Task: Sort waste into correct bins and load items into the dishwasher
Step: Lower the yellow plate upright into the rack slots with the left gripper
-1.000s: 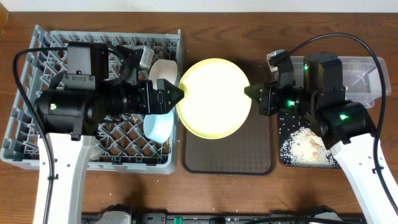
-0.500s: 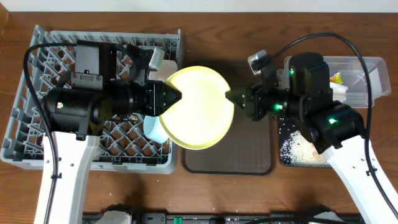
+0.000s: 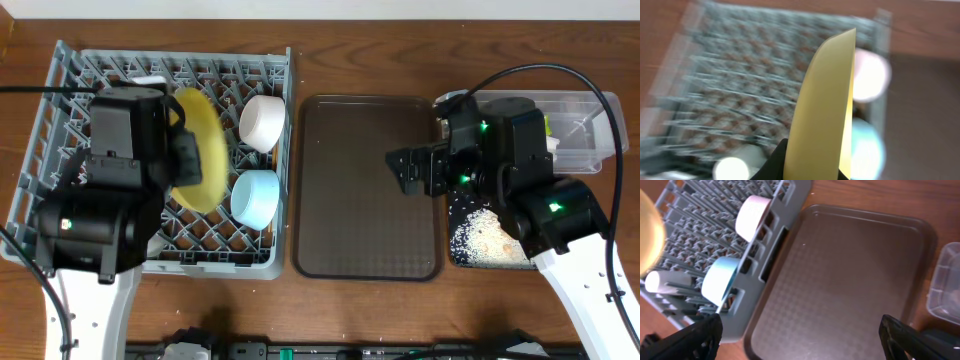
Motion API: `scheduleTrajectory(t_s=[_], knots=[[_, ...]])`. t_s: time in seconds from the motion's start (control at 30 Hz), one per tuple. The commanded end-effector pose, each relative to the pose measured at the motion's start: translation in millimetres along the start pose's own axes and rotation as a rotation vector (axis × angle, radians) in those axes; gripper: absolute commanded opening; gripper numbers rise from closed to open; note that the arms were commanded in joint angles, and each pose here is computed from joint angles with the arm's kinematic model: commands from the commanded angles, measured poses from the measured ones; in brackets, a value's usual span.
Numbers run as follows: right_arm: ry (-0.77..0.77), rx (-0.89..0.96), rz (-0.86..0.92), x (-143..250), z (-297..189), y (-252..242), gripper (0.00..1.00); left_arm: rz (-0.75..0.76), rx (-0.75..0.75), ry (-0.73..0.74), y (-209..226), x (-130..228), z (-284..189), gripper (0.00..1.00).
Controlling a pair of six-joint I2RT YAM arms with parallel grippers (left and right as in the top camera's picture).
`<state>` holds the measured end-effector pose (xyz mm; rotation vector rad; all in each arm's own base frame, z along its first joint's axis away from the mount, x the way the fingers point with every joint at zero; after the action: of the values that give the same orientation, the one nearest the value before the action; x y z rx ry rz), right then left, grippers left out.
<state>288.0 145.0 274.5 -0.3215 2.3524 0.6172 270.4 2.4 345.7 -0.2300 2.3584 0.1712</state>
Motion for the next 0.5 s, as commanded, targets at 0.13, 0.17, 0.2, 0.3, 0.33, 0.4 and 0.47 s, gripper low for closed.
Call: scheduleTrajectory(t_s=[0.13, 0.17, 0.2, 0.3, 0.33, 0.4, 0.47], knots=[[-0.029, 0.046, 0.027, -5, -4, -8, 0.99, 0.094, -0.244, 0.085, 10, -4, 48, 0.08], [-0.029, 0.046, 0.027, -5, -4, -8, 0.99, 0.113, -0.242, 0.105, 4, -2, 56, 0.07], [-0.029, 0.046, 0.027, -5, -4, -8, 0.99, 0.135, -0.247, 0.12, -2, -1, 64, 0.07], [-0.029, 0.046, 0.027, -5, -4, -8, 0.99, 0.239, -0.351, 0.123, -16, -2, 82, 0.08], [-0.028, 0.046, 0.027, -5, -4, -8, 0.99, 0.288, -0.394, 0.115, -21, -3, 86, 0.07], [-0.028, 0.046, 0.028, -5, -4, -8, 0.99, 0.392, -0.449, 0.11, -33, -3, 93, 0.07], [-0.028, 0.046, 0.035, -5, -4, -8, 0.99, 0.472, -0.458, 0.123, -48, 1, 102, 0.07]])
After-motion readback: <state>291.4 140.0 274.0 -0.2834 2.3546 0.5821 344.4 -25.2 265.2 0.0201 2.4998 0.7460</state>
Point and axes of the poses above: each gripper's point midway between its finger pads, its own z axis out along the fingers, its own y axis along the line the jaws close on, x = y × z, the point moved 3 cm from there along -z, back along the fingers, and after that the axes turned 3 degrees about -z, right-handed, at the moved point
